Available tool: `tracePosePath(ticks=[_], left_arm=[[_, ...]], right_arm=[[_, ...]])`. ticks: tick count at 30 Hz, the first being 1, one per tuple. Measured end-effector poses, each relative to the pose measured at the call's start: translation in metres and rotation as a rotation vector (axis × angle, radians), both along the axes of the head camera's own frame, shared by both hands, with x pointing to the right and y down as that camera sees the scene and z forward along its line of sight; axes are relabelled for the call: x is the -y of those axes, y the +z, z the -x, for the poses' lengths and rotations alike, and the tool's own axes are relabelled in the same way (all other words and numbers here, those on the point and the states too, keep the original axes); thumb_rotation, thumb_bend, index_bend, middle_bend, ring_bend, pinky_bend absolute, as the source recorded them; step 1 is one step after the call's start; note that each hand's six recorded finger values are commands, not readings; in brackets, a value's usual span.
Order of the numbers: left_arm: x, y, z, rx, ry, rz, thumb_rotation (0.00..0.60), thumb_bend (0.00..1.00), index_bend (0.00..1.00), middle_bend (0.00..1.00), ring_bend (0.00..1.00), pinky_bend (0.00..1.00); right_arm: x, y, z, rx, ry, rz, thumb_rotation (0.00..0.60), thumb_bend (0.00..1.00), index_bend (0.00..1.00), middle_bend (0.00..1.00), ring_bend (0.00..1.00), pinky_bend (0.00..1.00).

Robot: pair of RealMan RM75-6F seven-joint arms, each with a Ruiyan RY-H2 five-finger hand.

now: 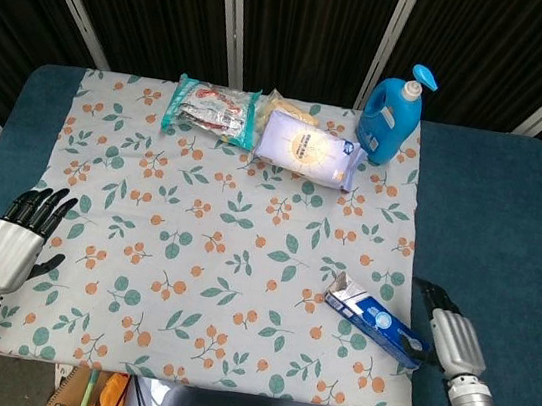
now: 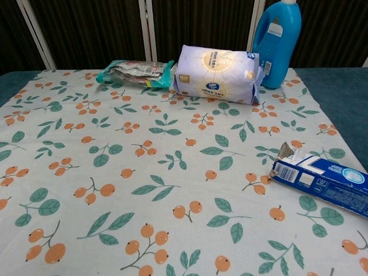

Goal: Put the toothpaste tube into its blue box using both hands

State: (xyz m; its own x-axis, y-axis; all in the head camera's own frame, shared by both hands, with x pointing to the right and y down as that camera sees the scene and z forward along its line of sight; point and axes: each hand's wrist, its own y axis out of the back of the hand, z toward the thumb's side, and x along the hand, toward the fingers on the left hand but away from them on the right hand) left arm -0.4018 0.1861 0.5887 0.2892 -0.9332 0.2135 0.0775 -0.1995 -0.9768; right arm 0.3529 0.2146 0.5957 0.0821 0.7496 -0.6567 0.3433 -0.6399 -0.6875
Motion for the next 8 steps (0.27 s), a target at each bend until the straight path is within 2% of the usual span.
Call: tracePosePath(ticks=[2,8], left_arm=[[-0.002,-0.002,0.003,0.0,-0.02,0.019,0.6,0.1,0.06,0.01,0.06,0.11],[-0.013,-0.012,0.018,-0.014,-0.1,0.09,0.6,0.09,0.01,0.0,0.01,0.06]], right_arm=[[0.003,-0.005,-0.012,-0.051,-0.006,-0.038,0.6,0.33,0.0,0.06,0.01,0.12],[0.009,-0.031,-0.066,-0.295,-0.027,-0.212,0.6,0.32,0.0,0.0,0.0,0.03]])
